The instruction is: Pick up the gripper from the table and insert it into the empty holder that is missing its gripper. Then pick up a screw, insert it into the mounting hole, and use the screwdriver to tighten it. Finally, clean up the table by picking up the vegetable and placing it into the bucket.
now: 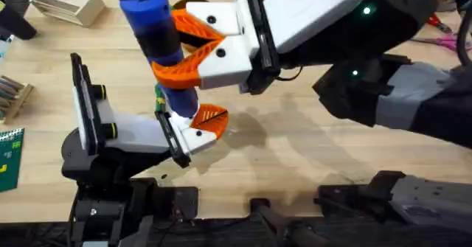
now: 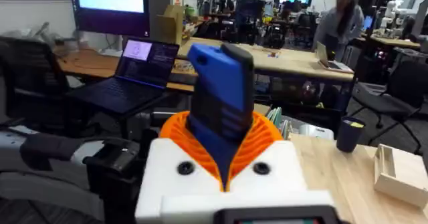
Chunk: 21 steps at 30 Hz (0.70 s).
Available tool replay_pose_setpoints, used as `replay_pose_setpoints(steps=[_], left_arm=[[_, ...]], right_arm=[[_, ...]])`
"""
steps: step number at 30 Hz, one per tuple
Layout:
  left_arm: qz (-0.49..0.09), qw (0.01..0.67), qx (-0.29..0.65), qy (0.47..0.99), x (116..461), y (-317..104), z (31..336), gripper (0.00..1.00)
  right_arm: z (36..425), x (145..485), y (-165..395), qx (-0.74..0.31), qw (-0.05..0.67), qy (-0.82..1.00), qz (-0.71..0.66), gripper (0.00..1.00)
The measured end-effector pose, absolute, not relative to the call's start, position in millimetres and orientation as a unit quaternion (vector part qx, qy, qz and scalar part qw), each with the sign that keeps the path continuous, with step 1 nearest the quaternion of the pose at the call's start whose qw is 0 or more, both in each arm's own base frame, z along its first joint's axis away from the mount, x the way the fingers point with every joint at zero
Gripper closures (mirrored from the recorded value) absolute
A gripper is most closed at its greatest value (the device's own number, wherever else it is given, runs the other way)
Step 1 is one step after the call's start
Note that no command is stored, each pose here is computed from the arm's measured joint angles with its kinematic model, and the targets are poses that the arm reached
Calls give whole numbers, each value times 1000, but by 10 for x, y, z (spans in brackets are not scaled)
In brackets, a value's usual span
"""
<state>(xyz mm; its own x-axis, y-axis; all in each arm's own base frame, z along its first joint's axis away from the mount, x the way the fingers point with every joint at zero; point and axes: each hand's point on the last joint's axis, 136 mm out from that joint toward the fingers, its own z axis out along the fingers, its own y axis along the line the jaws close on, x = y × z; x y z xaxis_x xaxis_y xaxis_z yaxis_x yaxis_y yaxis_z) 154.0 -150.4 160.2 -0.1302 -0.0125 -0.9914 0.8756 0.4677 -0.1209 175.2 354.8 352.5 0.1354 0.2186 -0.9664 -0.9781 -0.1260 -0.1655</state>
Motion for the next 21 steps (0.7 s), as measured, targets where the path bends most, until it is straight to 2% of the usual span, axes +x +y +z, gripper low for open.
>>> replay_pose_setpoints(steps=[21], left_arm=[[-392,567,337,641,1535,-1507,1602,993]], right_arm=[[3453,1786,3579,-519,547,372,541,971]])
